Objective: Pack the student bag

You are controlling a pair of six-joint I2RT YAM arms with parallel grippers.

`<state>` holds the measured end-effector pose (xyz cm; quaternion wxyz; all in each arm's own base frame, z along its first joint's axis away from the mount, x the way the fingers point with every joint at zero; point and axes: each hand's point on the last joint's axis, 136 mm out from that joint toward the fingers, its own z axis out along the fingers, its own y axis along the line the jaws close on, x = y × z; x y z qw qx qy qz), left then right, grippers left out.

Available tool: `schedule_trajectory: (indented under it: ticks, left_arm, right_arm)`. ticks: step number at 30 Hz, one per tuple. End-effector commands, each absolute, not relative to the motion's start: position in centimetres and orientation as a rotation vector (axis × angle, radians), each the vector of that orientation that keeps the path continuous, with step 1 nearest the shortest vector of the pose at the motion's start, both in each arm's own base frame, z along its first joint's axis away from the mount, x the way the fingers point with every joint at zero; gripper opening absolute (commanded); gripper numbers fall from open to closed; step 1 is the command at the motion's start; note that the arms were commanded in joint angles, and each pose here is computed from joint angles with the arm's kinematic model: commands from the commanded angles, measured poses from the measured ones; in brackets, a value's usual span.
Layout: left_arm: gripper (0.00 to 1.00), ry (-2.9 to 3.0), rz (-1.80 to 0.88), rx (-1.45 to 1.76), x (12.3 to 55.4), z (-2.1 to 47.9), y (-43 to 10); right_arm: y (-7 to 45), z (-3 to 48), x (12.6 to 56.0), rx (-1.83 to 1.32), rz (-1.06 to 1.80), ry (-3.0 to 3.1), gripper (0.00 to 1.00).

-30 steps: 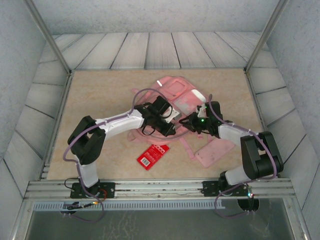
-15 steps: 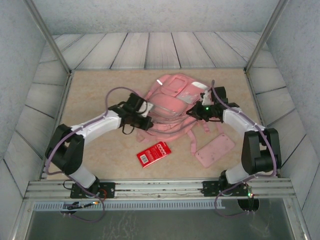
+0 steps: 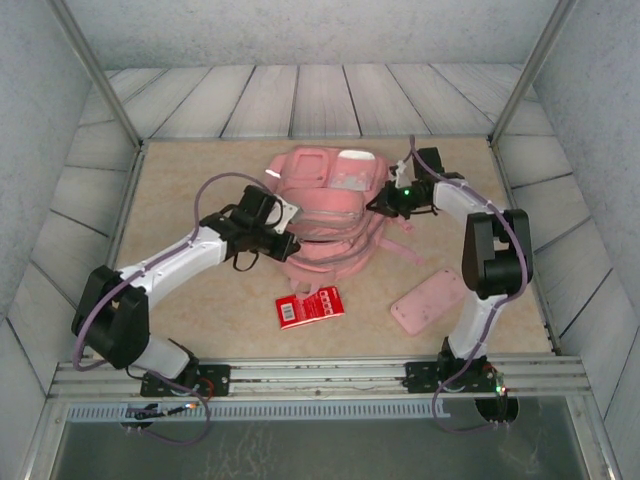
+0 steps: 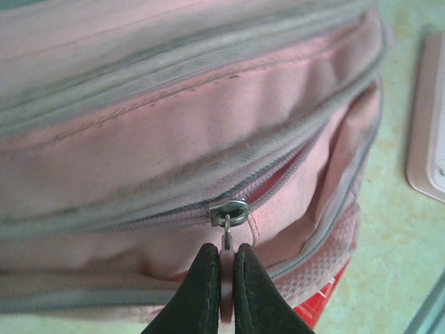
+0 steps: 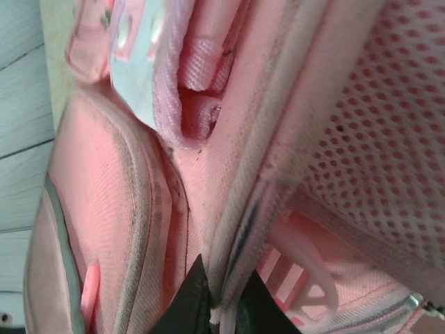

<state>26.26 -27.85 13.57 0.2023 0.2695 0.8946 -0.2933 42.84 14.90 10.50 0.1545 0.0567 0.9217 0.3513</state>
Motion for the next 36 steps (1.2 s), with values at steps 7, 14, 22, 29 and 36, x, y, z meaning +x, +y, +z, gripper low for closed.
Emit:
schedule_trajectory:
  ticks: [7,14,22,29,36]
  left_arm:
    - [0.00,2.416,-1.104,0.904,22.5,15.5,-35.1]
    - [0.00,2.369,-1.164,0.906,25.4,15.8,-40.7]
    - [0.00,2.329,-1.206,0.992,26.4,15.7,-45.1]
    - [0.00,2.344,-1.172,1.012,25.9,15.0,-45.5]
    - [0.00,2.369,-1.163,1.063,24.6,14.4,-45.1]
  right_arm:
    - [12.0,15.0,46.7,0.053,0.820,2.497,0.49]
    - [10.2,17.2,39.7,0.083,0.704,2.533,0.52]
    - [12.5,15.4,32.6,0.135,0.942,2.562,0.51]
    - [14.6,12.0,32.9,0.188,1.097,2.575,0.51]
    - [17.5,10.9,34.7,0.164,1.172,2.565,0.48]
